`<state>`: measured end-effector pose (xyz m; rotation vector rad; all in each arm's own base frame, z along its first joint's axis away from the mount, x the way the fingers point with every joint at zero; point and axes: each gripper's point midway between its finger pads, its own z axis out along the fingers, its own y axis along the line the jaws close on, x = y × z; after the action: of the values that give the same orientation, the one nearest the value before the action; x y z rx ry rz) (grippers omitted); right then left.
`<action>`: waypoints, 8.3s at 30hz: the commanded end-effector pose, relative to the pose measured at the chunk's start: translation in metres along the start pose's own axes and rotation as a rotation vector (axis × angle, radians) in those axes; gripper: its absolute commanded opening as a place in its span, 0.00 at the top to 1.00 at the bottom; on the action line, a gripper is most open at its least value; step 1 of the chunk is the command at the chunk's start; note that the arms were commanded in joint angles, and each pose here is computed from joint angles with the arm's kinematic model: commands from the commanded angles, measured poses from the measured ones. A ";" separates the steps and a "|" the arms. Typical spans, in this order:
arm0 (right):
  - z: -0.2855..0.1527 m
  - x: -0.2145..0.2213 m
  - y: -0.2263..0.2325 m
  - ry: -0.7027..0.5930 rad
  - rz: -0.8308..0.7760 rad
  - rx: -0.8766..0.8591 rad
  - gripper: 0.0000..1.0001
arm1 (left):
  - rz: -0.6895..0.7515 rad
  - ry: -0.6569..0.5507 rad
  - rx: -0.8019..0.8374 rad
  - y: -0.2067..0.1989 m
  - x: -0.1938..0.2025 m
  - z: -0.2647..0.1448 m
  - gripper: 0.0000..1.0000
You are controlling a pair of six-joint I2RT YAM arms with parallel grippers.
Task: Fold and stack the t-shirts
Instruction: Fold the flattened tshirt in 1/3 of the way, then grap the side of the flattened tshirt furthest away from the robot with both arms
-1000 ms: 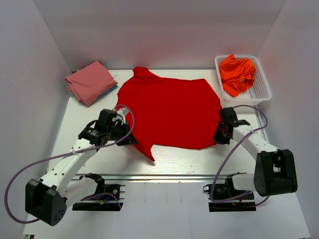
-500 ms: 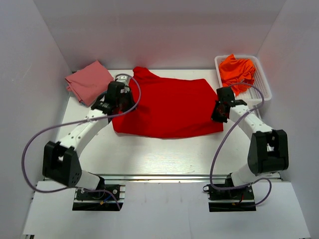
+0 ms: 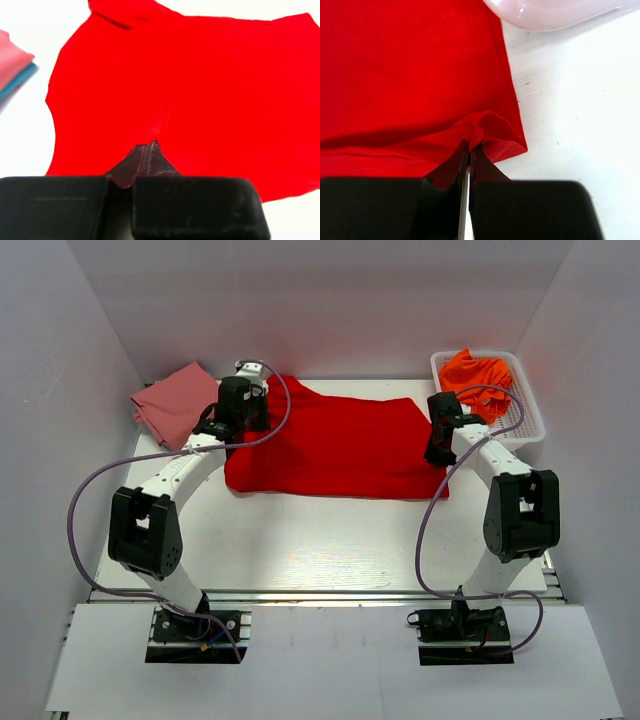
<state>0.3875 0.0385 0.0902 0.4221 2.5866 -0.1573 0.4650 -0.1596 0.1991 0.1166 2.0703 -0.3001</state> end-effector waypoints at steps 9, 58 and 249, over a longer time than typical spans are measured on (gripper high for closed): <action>0.003 -0.023 -0.008 -0.052 0.000 0.058 1.00 | 0.119 -0.143 0.087 0.002 -0.043 0.031 1.00; 0.021 0.005 0.067 0.011 -0.144 -0.281 0.10 | -0.077 0.179 0.435 0.023 0.090 0.055 0.00; -0.058 0.127 0.156 -0.016 -0.531 -0.665 1.00 | -0.386 0.495 -0.220 0.095 0.215 -0.055 0.00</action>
<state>0.2890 0.2271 0.0352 -0.5370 2.6174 0.5088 0.3343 -0.0637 0.0277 -0.3841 2.5768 -0.2978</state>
